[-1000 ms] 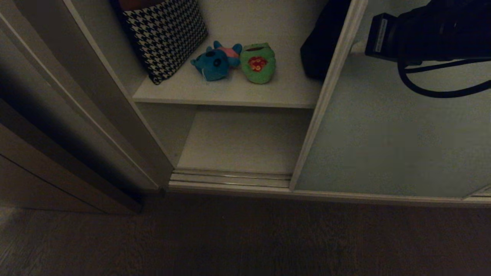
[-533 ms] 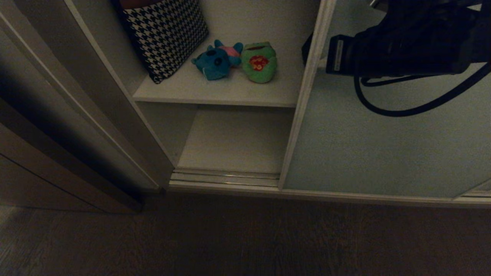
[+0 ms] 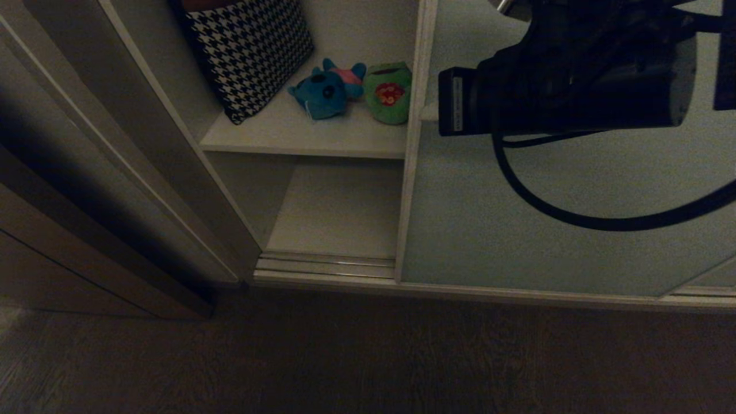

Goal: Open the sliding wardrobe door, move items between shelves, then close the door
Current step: Close the door

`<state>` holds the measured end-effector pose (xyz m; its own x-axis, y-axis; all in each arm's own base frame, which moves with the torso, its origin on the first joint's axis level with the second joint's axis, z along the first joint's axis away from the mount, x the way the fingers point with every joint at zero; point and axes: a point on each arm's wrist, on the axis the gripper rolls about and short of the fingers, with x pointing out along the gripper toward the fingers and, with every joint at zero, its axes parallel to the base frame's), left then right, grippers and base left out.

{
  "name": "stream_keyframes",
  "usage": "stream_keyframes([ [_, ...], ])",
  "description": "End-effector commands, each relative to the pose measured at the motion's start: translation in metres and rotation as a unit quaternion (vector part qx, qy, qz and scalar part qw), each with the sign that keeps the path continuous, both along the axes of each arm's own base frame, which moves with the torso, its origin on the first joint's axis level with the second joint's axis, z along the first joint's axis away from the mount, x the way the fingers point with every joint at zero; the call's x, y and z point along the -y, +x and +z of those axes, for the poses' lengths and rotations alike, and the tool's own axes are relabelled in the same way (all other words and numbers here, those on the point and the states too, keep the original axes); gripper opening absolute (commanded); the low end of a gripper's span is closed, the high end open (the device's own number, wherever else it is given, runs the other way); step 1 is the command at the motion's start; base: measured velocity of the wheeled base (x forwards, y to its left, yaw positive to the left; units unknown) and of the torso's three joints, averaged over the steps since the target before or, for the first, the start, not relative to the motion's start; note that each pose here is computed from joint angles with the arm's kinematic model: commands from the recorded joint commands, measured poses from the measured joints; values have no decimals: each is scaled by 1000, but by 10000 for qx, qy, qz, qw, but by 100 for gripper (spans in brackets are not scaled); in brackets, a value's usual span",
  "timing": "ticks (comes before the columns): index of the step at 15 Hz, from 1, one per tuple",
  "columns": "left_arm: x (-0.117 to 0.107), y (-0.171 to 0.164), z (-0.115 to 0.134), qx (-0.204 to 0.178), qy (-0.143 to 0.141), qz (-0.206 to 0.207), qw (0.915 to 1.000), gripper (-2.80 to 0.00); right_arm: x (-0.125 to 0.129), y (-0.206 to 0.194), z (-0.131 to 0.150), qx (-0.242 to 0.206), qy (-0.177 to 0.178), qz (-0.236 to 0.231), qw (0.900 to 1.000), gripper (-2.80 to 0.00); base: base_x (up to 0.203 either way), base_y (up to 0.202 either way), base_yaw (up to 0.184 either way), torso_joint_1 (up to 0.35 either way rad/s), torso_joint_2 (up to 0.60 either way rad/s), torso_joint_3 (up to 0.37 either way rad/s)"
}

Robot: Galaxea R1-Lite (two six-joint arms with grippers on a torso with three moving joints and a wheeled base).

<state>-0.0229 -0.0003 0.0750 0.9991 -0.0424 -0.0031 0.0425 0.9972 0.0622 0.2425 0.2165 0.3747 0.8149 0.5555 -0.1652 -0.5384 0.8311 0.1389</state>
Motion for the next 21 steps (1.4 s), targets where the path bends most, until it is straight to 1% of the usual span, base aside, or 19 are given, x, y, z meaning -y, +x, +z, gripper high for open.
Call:
stream_keyframes([
  [1,0,0,0,-7,3,-3,10000,-280,29,-40,25,215,115,121,9996,-280,0,0,0,0,0,0],
  [2,0,0,0,-1,3,-3,10000,-280,43,-53,32,281,99,98,9995,-280,0,0,0,0,0,0],
  [3,0,0,0,0,3,-3,10000,-280,59,-61,39,339,114,-28,9994,-280,0,0,0,0,0,0],
  [5,0,0,0,-7,3,-3,10000,-280,98,-70,49,439,150,-611,9971,-280,0,0,0,0,0,0],
  [8,0,0,0,0,3,-3,10000,-280,152,-106,63,649,183,-1469,9869,-280,0,0,0,0,0,0],
  [9,0,0,0,-7,3,-3,10000,-280,168,-120,66,707,134,-1782,9813,-280,0,0,0,0,0,0],
  [11,0,0,0,-7,3,-3,10000,-280,193,-145,67,789,-20,-2419,9671,-280,0,0,0,0,0,0],
  [13,0,0,0,-2,3,-3,10000,-280,208,-166,64,697,-168,-2988,9516,-280,0,0,0,0,0,0],
  [14,0,0,0,-7,3,-3,10000,-280,215,-174,60,569,-251,-3320,9412,-280,0,0,0,0,0,0],
  [15,0,0,0,-6,3,-3,10000,-280,220,-179,56,452,-315,-3704,9272,-280,0,0,0,0,0,0],
  [16,0,0,0,-7,3,-3,10000,-280,226,-182,51,344,-366,-4142,9088,-280,0,0,0,0,0,0],
  [17,0,0,0,-1,3,-3,10000,-280,232,-182,47,254,-396,-4594,8870,-280,0,0,0,0,0,0],
  [18,0,0,0,0,3,-3,10000,-280,240,-180,43,169,-401,-5096,8593,-280,0,0,0,0,0,0],
  [19,0,0,0,0,3,-3,10000,-280,249,-176,39,87,-337,-5630,8257,-280,0,0,0,0,0,0],
  [20,0,0,0,0,3,-3,10000,-280,261,-171,33,10,-199,-6190,7851,-280,0,0,0,0,0,0],
  [21,0,0,0,0,3,-3,10000,-280,275,-164,29,-34,-75,-6699,7424,-280,0,0,0,0,0,0],
])
